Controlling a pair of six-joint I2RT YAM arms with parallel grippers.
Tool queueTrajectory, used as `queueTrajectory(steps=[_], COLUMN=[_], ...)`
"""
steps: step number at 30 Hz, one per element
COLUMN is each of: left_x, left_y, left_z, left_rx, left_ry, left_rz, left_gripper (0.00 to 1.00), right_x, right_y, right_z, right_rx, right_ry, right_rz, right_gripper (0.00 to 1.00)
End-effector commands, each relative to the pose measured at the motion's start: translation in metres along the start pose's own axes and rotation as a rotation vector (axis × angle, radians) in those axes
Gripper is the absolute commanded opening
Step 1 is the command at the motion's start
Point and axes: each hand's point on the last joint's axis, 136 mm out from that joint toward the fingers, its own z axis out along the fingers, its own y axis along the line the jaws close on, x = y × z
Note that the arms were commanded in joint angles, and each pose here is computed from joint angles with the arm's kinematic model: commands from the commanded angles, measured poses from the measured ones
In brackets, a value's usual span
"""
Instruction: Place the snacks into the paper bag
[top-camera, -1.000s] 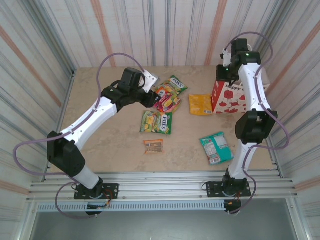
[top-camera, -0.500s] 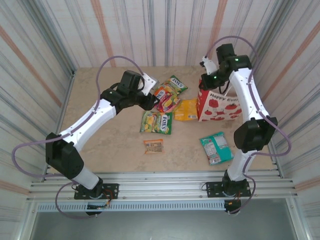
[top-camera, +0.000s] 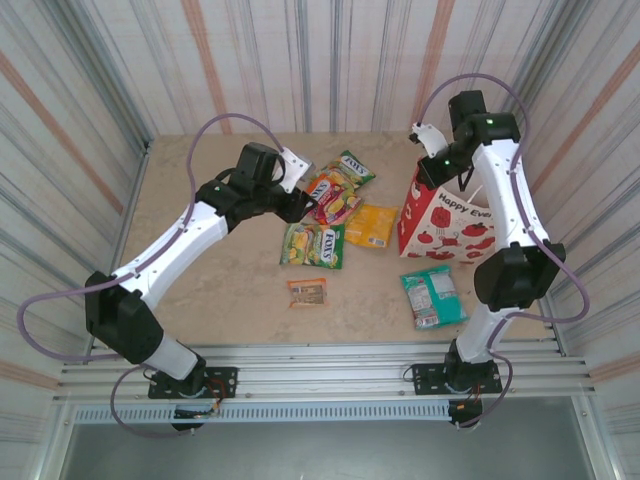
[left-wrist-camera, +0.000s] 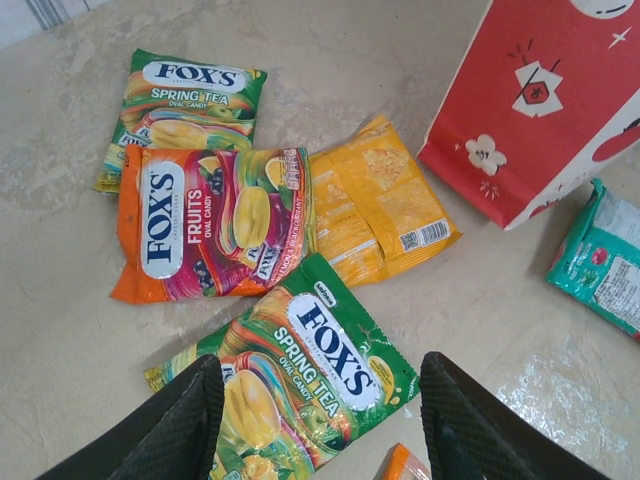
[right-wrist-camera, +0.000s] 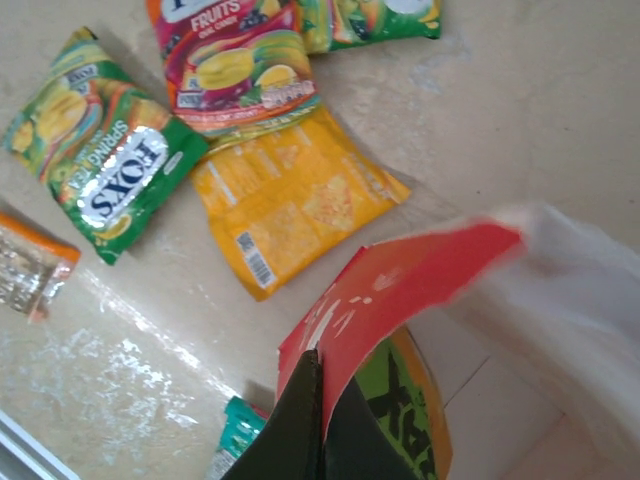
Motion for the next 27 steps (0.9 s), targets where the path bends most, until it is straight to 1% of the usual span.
queueTrajectory(steps=[1,4,5,6,8,11,15,18,21,23,25,27], left_x=[-0.002,-0.003,-0.003,-0.003,-0.004,-0.005,-0.006,-0.006,-0.005,-0.004,-0.002,0.001], left_y=[-0.003,-0.003,-0.004,-0.005,-0.007,-0.012,-0.019,-0.025,-0.030,-0.033,-0.037,-0.040], left_z=[-0.006,-0.005,-0.005,-0.005,-0.006,-0.006,-0.006,-0.004,-0.003,-0.002,-0.002,-0.002], left_rx=[0.021,0.027,0.032,0.036,0.049,0.072,0.105,0.122,0.133,0.143,0.154,0.160], left_ry=[-0.017,-0.020,-0.020,-0.021,-0.024,-0.029,-0.030,-0.025,-0.020,-0.016,-0.010,-0.006], left_rz=[-0.019,-0.029,-0.034,-0.040,-0.056,-0.090,-0.121,-0.131,-0.144,-0.154,-0.163,-0.167], left_gripper=[0.56,0.56,0.56,0.56,0.55,0.55,0.54,0.53,0.53,0.53,0.53,0.53], right_x=[-0.007,-0.021,-0.025,-0.029,-0.033,-0.033,-0.029,-0.028,-0.025,-0.017,-0.003,0.018], right_y=[0.002,0.004,0.006,0.009,0.011,0.007,0.001,-0.005,-0.006,-0.002,0.007,0.015], right_z=[-0.006,-0.003,-0.003,-0.003,-0.004,-0.013,-0.041,-0.073,-0.110,-0.132,-0.145,-0.150], right_rx=[0.048,0.068,0.066,0.063,0.071,0.115,0.186,0.248,0.289,0.300,0.294,0.290], right_ry=[-0.024,-0.073,-0.089,-0.100,-0.116,-0.122,-0.148,-0.206,-0.290,-0.336,-0.345,-0.328], right_rz=[-0.030,-0.014,-0.012,-0.008,0.005,0.037,0.081,0.136,0.215,0.281,0.349,0.432], right_gripper=[0.02,0.06,0.10,0.16,0.33,0.45,0.53,0.59,0.61,0.62,0.62,0.62])
